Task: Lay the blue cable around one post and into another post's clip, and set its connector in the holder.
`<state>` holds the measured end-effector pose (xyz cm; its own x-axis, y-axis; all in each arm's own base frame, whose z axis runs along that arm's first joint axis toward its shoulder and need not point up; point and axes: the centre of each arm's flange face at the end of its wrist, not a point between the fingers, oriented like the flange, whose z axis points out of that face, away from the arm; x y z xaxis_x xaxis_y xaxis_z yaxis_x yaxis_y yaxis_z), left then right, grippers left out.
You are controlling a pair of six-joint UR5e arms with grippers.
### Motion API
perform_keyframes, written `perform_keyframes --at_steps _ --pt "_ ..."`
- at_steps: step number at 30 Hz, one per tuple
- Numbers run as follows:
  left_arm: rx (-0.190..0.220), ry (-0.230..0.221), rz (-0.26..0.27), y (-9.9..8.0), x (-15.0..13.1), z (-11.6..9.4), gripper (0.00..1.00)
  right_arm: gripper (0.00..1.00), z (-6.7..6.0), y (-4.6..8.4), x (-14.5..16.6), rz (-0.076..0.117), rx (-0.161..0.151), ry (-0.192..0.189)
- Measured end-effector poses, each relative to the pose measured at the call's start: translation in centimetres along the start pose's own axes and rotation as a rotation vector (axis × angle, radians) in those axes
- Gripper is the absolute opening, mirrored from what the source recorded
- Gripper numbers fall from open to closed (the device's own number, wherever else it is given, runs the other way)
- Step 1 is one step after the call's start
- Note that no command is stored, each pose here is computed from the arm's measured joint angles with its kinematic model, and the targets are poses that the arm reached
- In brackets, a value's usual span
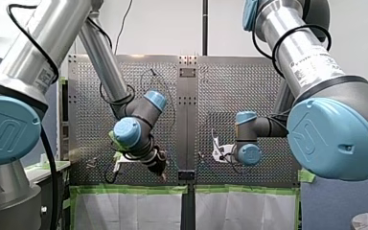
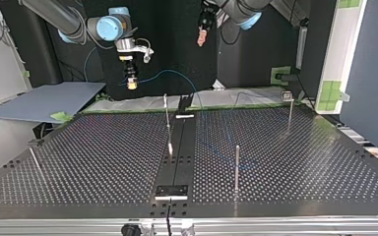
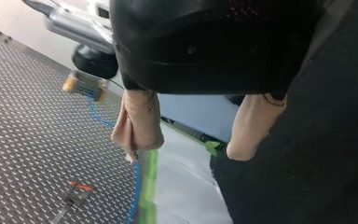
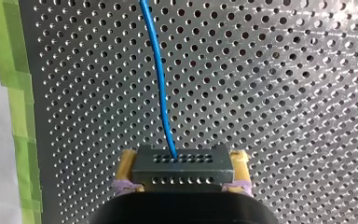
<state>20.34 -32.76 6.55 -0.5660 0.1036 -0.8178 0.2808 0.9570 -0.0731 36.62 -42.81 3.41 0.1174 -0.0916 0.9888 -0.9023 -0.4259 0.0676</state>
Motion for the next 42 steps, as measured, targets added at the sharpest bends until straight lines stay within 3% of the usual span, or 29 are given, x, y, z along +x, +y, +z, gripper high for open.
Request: perform_keyframes --at_steps 3,6,11,17,22,32,42 --pt "0.005 0.017 0.0 0.4 1.2 0.4 1.0 0.0 0.0 -0.2 0.0 0.001 0.003 0.0" --pt "0.025 0.004 -0.006 0.0 1.4 1.2 1.0 0.0 -0.1 -0.3 0.0 0.002 0.005 0.001" --pt "0.068 -0.052 -0.029 -1.1 0.0 2.6 1.0 0.0 -0.1 -0.5 0.1 0.002 0.009 0.003" --pt "0.086 -0.12 -0.066 -1.9 -1.7 4.5 1.0 0.0 0.0 -0.5 0.2 0.003 0.01 0.005" --pt "0.097 -0.147 -0.098 -2.2 -1.8 6.1 1.0 0.0 0.0 -0.6 0.3 0.004 0.01 0.008" --pt "0.167 -0.21 -0.191 -4.4 -2.2 10.1 1.0 0.0 0.1 -0.9 0.5 0.006 0.017 0.019" --pt "0.2 -0.298 -0.287 -4.7 -3.7 12.0 1.0 0.0 0.3 -1.5 0.9 0.005 0.026 0.028"
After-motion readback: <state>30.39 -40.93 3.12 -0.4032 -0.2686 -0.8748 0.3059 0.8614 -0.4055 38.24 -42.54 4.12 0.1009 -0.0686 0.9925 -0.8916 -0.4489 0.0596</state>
